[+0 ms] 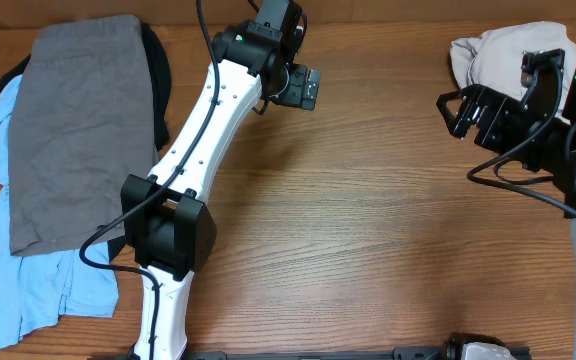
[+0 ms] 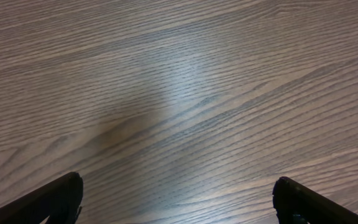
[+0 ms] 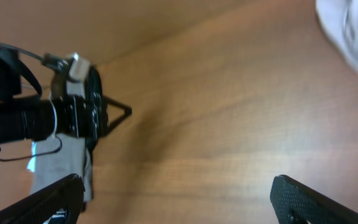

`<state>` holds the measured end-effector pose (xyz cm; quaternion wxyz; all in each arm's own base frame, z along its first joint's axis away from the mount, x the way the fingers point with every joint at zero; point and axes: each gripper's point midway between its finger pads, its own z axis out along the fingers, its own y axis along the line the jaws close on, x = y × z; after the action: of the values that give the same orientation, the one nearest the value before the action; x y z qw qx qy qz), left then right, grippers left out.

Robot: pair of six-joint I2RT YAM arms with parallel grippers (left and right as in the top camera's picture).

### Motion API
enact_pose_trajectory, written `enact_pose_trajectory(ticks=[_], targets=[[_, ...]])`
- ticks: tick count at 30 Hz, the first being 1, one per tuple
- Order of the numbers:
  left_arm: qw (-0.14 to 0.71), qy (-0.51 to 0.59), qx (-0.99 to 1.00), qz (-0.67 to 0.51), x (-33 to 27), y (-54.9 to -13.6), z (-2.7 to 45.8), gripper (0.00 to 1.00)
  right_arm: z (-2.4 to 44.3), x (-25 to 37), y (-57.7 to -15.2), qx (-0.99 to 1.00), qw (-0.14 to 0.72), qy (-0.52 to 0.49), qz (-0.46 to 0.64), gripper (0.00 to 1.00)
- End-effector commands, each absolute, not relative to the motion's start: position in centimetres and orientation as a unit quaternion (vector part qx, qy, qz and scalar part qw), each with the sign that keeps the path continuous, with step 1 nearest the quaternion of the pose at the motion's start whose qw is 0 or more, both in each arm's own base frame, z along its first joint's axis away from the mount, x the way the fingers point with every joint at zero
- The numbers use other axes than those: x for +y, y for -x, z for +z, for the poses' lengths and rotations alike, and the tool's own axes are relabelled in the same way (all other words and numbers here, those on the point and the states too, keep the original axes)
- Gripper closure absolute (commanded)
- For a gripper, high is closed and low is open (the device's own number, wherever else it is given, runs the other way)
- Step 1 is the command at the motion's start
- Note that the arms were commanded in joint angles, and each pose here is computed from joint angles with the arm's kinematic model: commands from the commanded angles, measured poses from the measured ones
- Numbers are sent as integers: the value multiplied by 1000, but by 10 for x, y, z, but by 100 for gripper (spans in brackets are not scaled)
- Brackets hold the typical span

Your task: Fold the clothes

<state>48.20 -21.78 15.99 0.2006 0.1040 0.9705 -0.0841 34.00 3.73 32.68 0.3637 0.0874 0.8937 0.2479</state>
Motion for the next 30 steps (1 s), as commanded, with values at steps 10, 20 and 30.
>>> enact_pose_trajectory(ticks=[10, 20, 30], targets=[[226, -102, 965, -86, -218, -486, 180, 0, 331, 25, -356, 839, 519, -30, 164, 0], [226, -102, 965, -86, -218, -486, 180, 0, 268, 37, -284, 737, 656, 10, 161, 0], [226, -102, 965, -86, -218, -486, 180, 0, 203, 26, -252, 701, 701, -6, 133, 0]])
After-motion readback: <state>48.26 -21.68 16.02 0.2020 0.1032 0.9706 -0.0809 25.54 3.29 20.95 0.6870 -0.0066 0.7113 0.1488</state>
